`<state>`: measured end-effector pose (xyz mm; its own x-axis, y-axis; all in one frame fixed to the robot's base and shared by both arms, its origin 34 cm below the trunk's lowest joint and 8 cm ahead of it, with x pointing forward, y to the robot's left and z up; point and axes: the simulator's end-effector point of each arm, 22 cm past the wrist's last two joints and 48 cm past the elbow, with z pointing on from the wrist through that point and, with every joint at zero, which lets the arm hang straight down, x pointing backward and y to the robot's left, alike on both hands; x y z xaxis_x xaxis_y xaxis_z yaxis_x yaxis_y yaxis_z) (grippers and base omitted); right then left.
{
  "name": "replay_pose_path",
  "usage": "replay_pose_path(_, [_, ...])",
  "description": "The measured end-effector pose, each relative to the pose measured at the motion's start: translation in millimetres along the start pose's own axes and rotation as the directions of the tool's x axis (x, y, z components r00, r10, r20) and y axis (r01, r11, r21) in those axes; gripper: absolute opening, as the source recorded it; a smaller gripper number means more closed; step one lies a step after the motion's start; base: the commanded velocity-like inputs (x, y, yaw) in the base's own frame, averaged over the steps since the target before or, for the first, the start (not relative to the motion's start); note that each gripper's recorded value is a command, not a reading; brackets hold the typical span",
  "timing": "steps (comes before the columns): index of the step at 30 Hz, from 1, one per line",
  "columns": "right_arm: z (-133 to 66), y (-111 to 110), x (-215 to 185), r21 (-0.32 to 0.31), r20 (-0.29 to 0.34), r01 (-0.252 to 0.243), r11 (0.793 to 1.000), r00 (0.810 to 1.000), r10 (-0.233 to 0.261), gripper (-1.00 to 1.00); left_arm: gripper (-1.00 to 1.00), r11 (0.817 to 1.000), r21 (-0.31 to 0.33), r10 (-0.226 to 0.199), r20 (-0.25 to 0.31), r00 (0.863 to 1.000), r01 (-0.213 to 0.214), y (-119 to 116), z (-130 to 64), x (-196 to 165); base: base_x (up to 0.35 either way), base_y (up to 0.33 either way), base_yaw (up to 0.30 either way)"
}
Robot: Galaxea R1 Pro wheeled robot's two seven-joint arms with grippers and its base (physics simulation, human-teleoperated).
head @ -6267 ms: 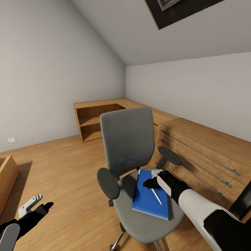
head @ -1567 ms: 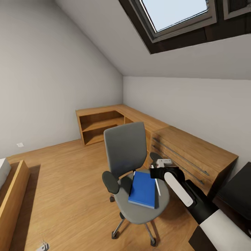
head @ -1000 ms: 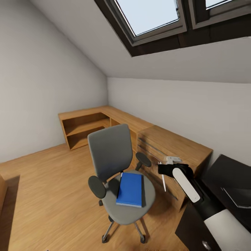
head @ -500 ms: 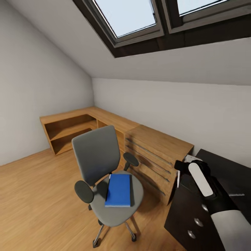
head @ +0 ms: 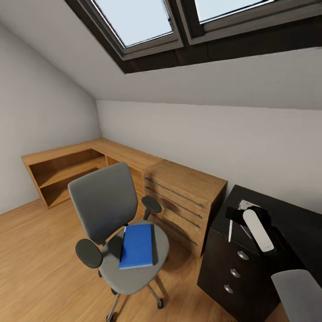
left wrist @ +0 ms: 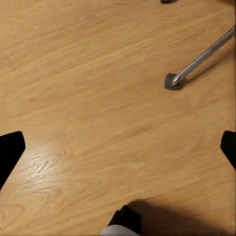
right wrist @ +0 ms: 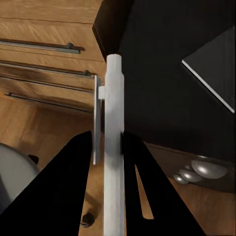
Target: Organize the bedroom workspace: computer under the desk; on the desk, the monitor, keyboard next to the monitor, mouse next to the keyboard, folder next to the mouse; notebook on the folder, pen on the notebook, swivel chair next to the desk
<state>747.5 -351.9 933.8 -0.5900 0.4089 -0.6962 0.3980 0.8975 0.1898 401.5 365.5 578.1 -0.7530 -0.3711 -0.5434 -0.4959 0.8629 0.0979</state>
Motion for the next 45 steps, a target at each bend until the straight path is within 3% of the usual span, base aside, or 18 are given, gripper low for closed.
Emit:
replay_pose_path(17, [3.2,-4,4,0.010,-0.009,-0.001,1.000,1.000,0.001,-1.00,1.00,1.000,0.004,0.003,-0.011,1.000,-0.003,-4,-1.9,11,0.000,0.000,-0.286])
replay_pose_path(19, [3.2,-4,4,0.010,-0.009,-0.001,1.000,1.000,0.001,-1.00,1.00,1.000,0.000,-0.003,0.006,1.000,0.003,-4,-2.7,14,0.000,0.000,-0.286])
replay_pose_path(24, [3.6,-4,5,0.012,-0.011,-0.002,1.000,1.000,0.002,-1.00,1.00,0.999,-0.015,-0.028,0.142,0.989,0.031,10,-8.9,15,0.000,0.000,-0.286])
replay_pose_path(30, [4.7,-6,6,0.015,-0.015,-0.004,1.000,1.000,0.004,-1.00,1.00,0.998,0.069,-0.022,0.205,0.978,0.008,2,-18.9,29,0.000,0.000,-0.281])
replay_pose_path(34, [5.8,-13,5,0.027,-0.015,-0.005,1.000,1.000,0.005,-1.00,1.00,0.997,0.074,-0.026,0.311,0.950,0.003,7,-33.5,27,0.000,0.000,-0.080])
replay_pose_path(36, [6.2,-16,4,0.033,-0.014,-0.004,0.999,1.000,0.004,-1.00,1.00,0.997,0.079,-0.027,0.327,0.945,0.001,4,-38.2,30,0.000,0.000,-0.008])
replay_pose_path(45, [6.0,-23,0,0.060,0.003,0.021,0.998,1.000,-0.021,-1.00,1.00,0.997,0.082,-0.031,0.327,0.944,0.005,1,-40.2,32,0.000,0.000,-0.001])
